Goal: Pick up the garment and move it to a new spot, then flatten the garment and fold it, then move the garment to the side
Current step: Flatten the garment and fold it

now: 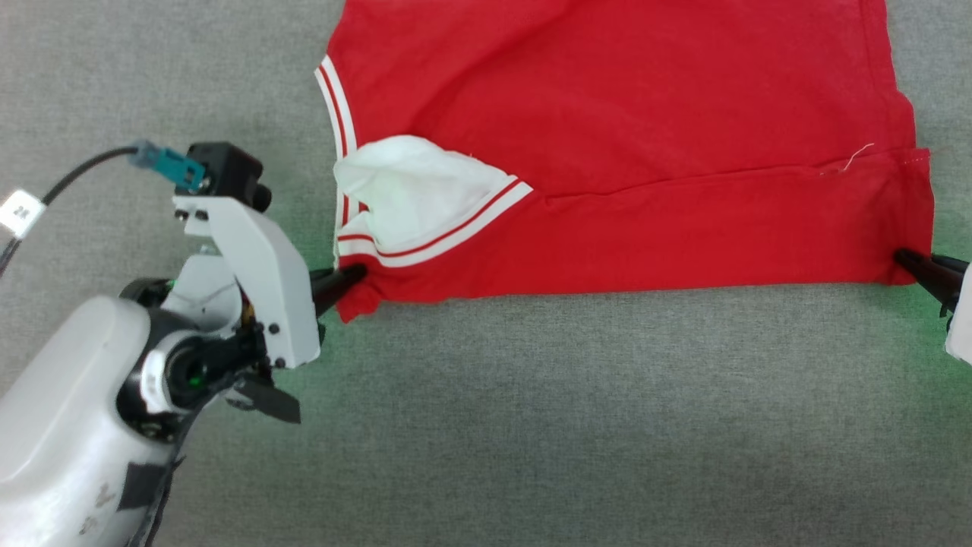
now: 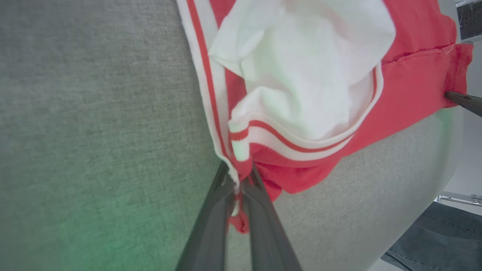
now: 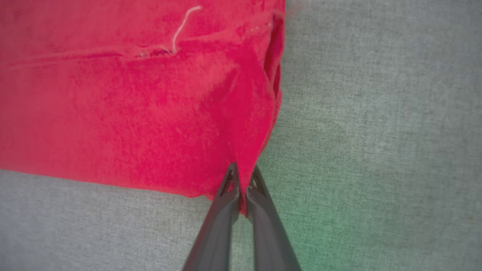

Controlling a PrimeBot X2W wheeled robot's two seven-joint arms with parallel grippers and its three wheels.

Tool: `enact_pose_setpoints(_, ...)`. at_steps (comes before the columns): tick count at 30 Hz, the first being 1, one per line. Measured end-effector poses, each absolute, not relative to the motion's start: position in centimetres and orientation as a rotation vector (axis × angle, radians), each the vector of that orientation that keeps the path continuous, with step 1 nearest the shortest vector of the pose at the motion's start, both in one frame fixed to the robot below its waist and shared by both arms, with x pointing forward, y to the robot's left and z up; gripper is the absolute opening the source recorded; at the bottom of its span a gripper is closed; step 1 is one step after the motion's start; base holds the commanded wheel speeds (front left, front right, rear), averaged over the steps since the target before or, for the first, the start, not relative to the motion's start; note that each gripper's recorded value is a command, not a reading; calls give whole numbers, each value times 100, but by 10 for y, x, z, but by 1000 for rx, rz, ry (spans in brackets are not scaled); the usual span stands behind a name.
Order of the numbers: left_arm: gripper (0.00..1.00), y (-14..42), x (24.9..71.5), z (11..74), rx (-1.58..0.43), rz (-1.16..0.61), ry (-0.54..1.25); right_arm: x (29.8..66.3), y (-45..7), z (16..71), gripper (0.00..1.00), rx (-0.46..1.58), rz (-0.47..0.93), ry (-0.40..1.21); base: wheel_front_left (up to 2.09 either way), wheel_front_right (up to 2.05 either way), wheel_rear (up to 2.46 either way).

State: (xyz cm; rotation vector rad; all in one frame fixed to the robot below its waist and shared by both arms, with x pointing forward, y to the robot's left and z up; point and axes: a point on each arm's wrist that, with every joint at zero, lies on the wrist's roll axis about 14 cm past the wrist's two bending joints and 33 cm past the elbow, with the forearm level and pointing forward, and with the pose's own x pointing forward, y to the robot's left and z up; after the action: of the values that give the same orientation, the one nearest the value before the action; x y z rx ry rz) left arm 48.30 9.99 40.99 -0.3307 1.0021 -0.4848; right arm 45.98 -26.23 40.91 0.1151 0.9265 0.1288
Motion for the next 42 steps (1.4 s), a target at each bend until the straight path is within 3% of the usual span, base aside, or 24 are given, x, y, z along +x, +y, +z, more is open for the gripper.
enact_pose_setpoints(9,0,108,466,427,-362,-493,984,445,-266,416,0,108,151,933,0,0,0)
enact_pose_setpoints(23,0,109,420,442,-375,-524,1004,389,-271,417,0,128,180,1017,0,0,0)
enact_pose_setpoints(25,0,109,417,442,-380,-521,1002,390,-273,421,41,126,174,994,0,0,0)
enact_pose_setpoints(27,0,108,416,444,-383,-522,992,392,-272,425,98,114,177,976,0,0,0)
enact_pose_setpoints(28,44,108,416,445,-385,-522,983,394,-271,428,100,111,180,957,0,0,0)
enact_pose_setpoints(29,59,108,417,448,-386,-524,972,397,-271,433,100,113,179,931,0,0,0)
enact_pose_setpoints(30,93,107,416,451,-387,-527,962,399,-272,436,100,120,174,909,0,0,0)
enact_pose_setpoints(31,100,107,417,455,-390,-529,944,402,-272,441,100,118,175,891,0,0,0)
enact_pose_setpoints(42,100,135,461,513,-263,-466,695,431,-241,490,100,72,262,648,0,0,0)
